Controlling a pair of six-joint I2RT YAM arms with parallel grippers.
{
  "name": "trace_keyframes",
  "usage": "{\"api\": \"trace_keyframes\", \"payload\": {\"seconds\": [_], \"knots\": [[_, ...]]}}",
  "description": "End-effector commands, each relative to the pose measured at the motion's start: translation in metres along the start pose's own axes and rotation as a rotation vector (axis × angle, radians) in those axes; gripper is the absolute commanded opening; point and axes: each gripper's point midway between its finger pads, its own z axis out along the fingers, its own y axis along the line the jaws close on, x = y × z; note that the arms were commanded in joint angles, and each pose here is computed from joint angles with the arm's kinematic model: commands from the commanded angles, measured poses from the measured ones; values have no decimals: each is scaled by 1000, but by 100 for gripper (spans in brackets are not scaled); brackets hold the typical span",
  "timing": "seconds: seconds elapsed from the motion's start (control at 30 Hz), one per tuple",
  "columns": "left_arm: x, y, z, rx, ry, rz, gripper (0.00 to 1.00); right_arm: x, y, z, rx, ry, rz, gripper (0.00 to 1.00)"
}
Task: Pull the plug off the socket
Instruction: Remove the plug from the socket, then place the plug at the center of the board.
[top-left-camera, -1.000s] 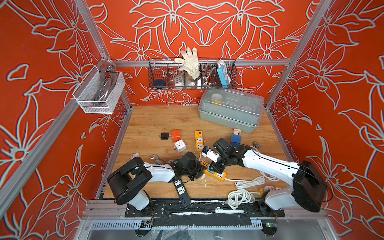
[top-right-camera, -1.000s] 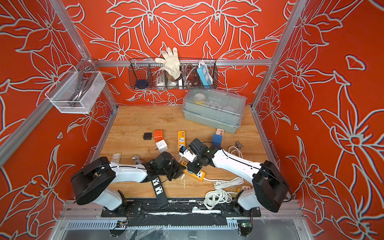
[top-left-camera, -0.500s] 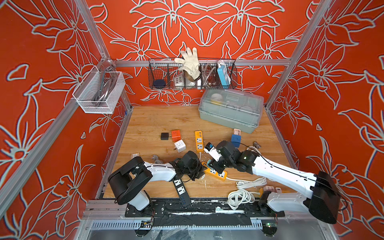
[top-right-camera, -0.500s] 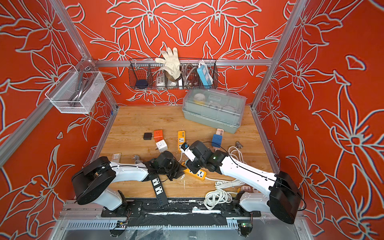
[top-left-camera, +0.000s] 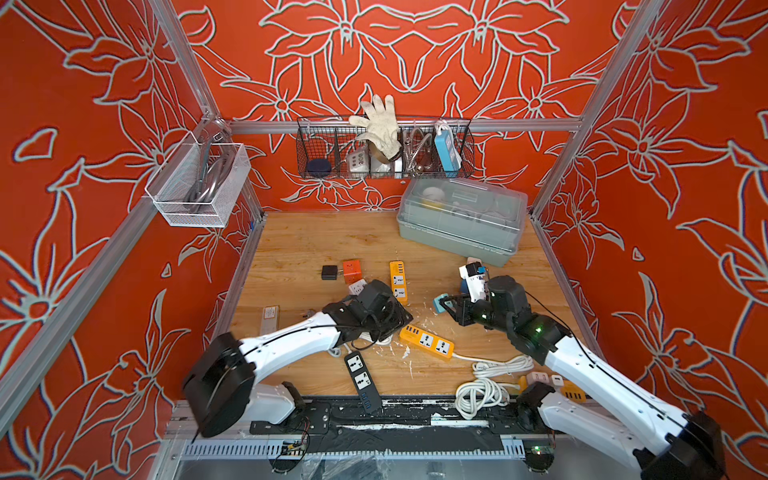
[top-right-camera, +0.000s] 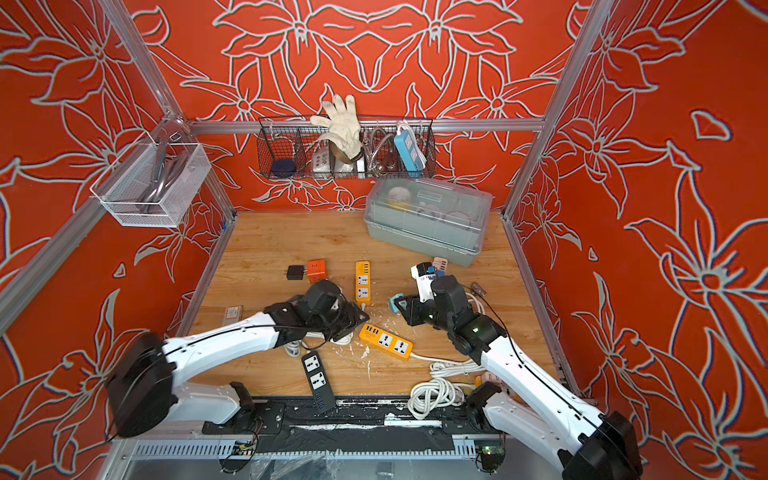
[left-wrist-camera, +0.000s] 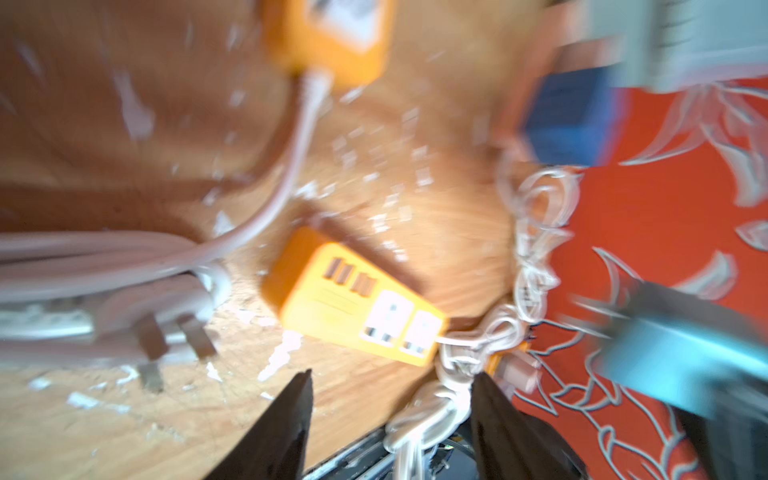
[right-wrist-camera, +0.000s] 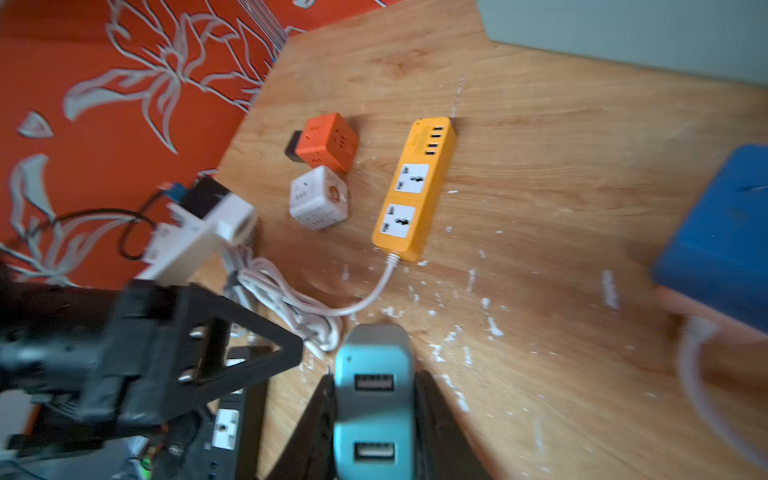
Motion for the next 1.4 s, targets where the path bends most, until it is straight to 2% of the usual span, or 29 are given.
{"api": "trace_keyframes", "payload": {"seconds": [0.0,0.17,0.27,0.37,0.57,0.87,1.2,1.3,1.37], "knots": [[-17,32,-55,-174,-145,263,74,-18,42,12,-264,-16,220,18],[-39,44,-139,-157,-403,350,98,-24,63,51,-399,87,356,18],[-43,47,-175,-103,-519,356,98,-23,71,76,-395,147,362,19],[-41,53,-194,-85,-560,331,98,-18,82,104,-375,199,350,20],[-30,68,-196,-86,-533,261,98,-4,111,165,-373,304,330,20],[-24,77,-211,-65,-557,245,98,24,133,242,-243,459,223,23],[-22,81,-219,-55,-573,244,98,60,144,297,-52,583,70,27],[-22,77,-221,-45,-572,246,98,67,145,306,-12,609,21,31],[-22,75,-223,-37,-571,247,98,66,146,309,1,620,-3,37]]}}
